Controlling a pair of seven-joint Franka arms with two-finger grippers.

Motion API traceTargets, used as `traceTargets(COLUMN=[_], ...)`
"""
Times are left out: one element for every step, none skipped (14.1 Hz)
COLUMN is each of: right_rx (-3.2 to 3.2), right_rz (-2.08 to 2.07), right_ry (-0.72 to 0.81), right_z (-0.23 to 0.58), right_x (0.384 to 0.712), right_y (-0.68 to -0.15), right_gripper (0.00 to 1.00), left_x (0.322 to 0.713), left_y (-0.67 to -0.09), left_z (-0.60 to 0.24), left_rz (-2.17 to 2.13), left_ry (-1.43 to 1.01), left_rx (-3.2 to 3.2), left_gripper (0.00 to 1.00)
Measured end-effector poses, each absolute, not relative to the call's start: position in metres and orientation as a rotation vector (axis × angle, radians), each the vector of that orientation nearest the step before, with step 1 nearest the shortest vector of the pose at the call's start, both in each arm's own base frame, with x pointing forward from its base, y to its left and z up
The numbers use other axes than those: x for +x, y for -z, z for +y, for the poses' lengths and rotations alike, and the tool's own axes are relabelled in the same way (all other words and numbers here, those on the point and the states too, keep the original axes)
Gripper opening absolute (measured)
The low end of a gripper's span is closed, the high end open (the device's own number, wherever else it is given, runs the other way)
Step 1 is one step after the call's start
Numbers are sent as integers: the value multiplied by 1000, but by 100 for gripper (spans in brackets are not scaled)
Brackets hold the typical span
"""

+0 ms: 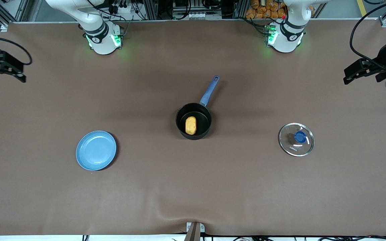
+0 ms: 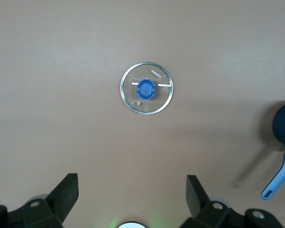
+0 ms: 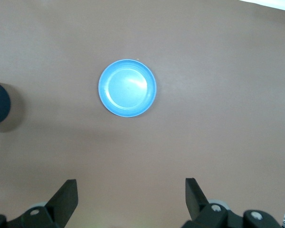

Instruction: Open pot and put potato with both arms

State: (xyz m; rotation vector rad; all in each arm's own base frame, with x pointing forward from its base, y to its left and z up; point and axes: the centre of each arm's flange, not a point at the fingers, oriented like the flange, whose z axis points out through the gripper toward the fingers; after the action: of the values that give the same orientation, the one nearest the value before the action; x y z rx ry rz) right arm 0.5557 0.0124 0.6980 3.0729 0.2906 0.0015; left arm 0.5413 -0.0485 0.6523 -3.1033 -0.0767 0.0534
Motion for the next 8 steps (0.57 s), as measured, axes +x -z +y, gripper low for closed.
traceTargets(right_rx=[3069,3066,3065,3066,3068,3070,3071,3076], right_rz=[292,291,285,271,258,246,238,230], right_ry=[-1,0,2,5,9,16,20,13], right_z=[5,-2,-9,-15,-21,-25,-28,-31], right_x=[556,556,555,555,555,554,553,552], right_y=[-699,-699,-699,-699,-699,-698,-699,-701], right_gripper=[100,100,100,100,100,100,100,100], left_x=[541,541,541,541,541,541,541,541], left_y=[-652,-652,-652,-652,-652,-652,-652,-653], left_z=[-49,-49,-49,-49,-49,-48,-49,-49], left_rz=[-75,-76,-76,-76,-77,-77,-76,-76], left_ry=[-53,-53,-53,-53,-53,-53,-53,-52], left_rx=[-3103,-3103,-3103,-3103,-3103,-3103,-3103,-3103], left_gripper=[100,100,100,100,100,100,100,100])
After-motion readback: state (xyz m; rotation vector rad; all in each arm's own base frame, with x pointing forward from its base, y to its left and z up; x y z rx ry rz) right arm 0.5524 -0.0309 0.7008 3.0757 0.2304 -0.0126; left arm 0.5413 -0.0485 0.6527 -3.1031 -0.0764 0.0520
